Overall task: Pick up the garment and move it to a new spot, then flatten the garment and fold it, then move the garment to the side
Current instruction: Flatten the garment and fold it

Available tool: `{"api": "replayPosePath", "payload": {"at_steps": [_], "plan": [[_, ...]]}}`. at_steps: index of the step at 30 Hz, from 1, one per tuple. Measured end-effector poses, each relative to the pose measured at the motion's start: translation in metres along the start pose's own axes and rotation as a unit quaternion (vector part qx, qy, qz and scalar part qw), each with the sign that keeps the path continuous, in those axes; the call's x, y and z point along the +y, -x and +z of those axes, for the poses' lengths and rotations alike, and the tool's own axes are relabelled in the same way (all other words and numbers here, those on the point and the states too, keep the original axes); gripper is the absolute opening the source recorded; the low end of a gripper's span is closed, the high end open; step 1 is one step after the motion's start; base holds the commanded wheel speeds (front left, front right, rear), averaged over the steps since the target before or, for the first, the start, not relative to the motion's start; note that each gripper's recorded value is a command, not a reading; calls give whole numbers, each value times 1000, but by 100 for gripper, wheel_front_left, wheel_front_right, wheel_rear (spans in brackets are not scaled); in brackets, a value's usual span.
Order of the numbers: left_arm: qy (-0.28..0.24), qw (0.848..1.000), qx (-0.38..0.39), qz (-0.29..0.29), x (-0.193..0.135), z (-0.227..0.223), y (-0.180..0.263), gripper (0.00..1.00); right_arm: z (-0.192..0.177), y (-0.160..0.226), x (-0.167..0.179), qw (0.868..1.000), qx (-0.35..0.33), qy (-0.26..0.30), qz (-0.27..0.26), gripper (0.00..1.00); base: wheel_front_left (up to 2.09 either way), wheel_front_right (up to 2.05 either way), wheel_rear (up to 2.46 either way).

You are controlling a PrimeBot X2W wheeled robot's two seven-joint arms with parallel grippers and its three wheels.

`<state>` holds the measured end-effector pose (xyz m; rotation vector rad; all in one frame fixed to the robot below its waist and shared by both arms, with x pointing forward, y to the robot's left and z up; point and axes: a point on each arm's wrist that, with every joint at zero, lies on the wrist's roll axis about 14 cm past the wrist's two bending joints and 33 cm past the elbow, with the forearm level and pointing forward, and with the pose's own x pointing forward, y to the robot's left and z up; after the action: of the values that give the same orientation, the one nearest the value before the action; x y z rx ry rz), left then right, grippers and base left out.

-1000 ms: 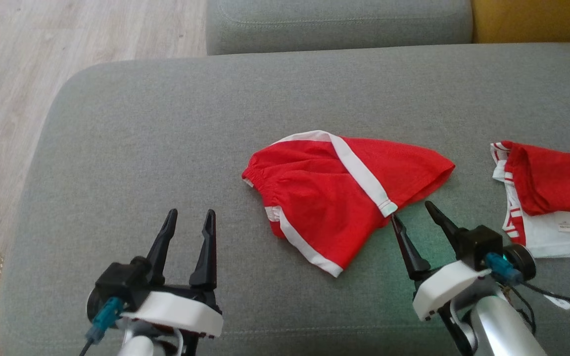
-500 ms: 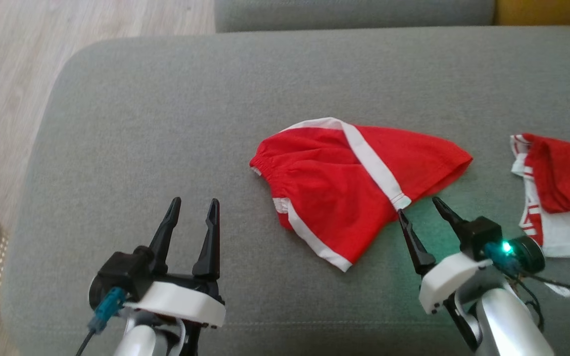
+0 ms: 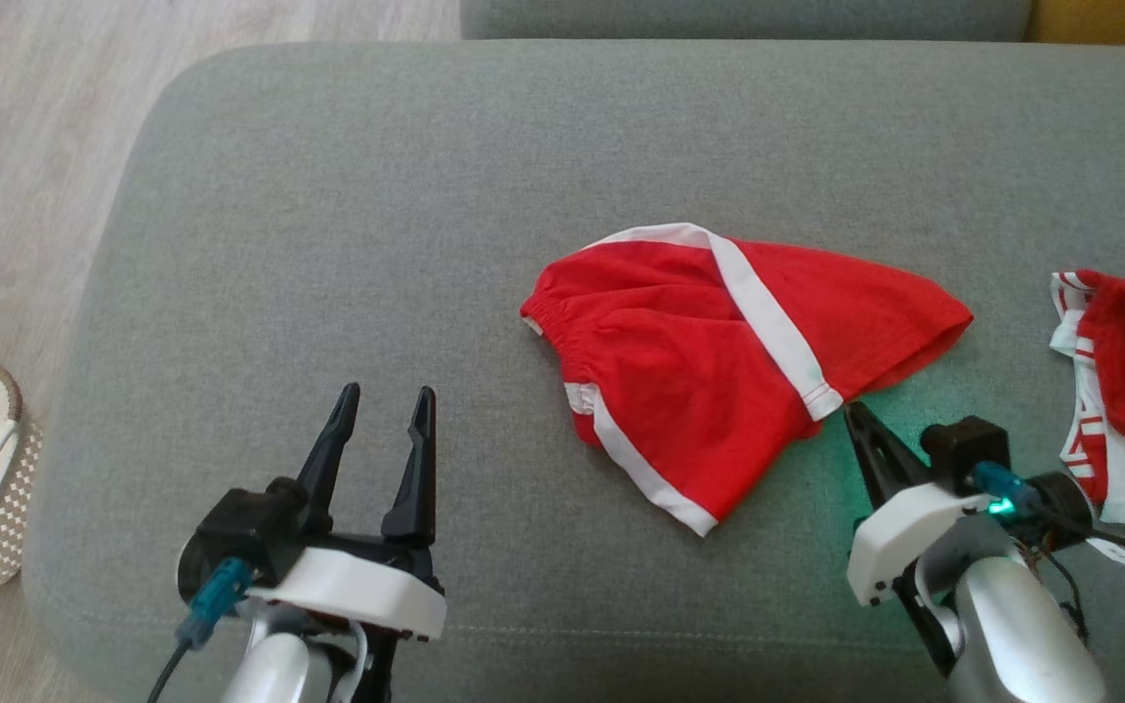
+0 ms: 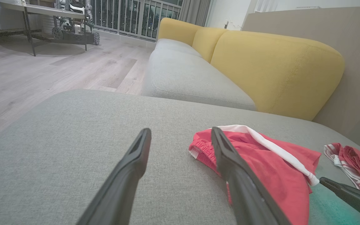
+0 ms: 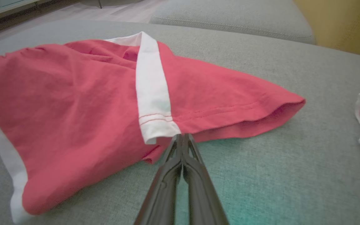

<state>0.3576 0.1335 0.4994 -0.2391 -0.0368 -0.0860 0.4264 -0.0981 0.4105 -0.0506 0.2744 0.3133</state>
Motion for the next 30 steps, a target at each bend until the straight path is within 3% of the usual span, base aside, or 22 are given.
{"api": "replayPosePath", "payload": {"at_steps": [14,18,23,30], "plan": [[-3,1000,-12,10,3,8,5,100,57,-12,-1,996,-83,16,0,0,0,0,0],[-3,1000,-17,9,2,11,7,100,88,-7,-4,991,-131,15,-7,0,0,0,0],[-3,1000,-25,1,-3,16,7,100,113,11,-7,984,-176,10,-14,0,0,0,0],[3,1000,-14,-14,-14,8,16,100,102,57,-20,981,-186,-19,-41,0,0,0,0]]}}
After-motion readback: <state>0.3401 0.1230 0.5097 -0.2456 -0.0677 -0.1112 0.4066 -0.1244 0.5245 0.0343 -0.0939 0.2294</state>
